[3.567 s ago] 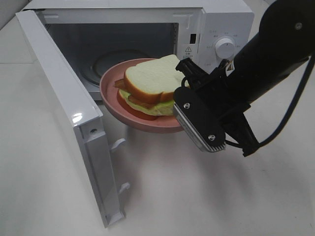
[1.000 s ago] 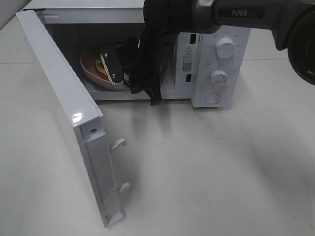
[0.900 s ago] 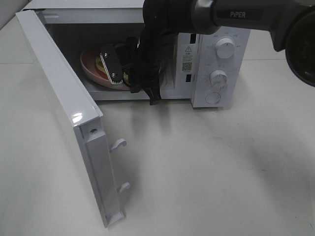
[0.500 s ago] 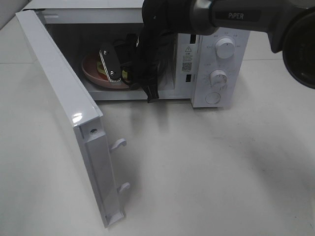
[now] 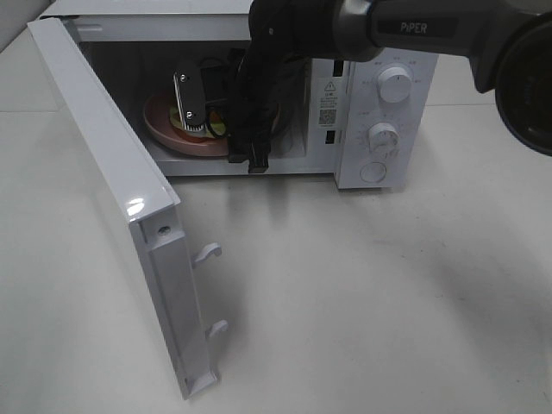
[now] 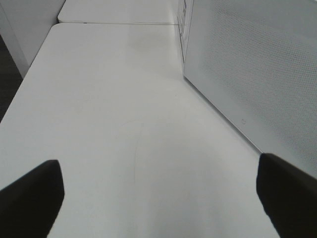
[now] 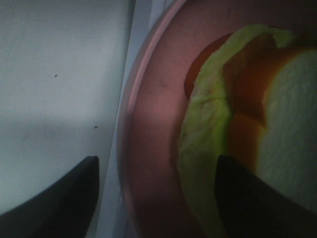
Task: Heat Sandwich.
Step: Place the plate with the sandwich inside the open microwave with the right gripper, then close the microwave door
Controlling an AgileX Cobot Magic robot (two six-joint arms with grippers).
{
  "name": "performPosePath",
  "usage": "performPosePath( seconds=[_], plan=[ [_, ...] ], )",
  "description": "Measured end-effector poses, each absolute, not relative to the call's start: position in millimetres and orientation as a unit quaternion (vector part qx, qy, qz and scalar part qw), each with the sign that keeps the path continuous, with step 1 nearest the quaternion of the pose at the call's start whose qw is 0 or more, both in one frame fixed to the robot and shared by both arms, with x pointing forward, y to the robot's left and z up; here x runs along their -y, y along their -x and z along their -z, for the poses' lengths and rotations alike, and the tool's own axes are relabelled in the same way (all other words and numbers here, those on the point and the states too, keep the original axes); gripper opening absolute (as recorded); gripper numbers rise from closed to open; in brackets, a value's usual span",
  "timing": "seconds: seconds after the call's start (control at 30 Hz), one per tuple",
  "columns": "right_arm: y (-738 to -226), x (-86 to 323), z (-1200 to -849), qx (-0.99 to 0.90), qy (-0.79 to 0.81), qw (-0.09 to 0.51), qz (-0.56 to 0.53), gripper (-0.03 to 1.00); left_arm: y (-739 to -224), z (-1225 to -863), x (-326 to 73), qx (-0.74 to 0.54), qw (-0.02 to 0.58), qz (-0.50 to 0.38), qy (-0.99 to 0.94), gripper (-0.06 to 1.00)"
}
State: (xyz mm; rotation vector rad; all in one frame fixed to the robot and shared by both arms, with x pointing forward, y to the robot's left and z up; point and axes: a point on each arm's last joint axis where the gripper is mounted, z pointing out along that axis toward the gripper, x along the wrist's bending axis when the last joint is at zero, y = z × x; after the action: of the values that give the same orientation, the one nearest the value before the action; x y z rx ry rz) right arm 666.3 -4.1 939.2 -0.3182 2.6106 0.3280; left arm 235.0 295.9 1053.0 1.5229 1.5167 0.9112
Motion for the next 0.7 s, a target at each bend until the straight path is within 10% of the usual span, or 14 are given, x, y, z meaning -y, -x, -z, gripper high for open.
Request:
performPosePath(
  seconds=[0.7],
  plan=[
    [-650,15,-949,-0.960,0.070,0.238,-0.133,0.78,-235,-1053,-296,-0.598,0.393,-0.359,-0.600,0.99]
  ],
)
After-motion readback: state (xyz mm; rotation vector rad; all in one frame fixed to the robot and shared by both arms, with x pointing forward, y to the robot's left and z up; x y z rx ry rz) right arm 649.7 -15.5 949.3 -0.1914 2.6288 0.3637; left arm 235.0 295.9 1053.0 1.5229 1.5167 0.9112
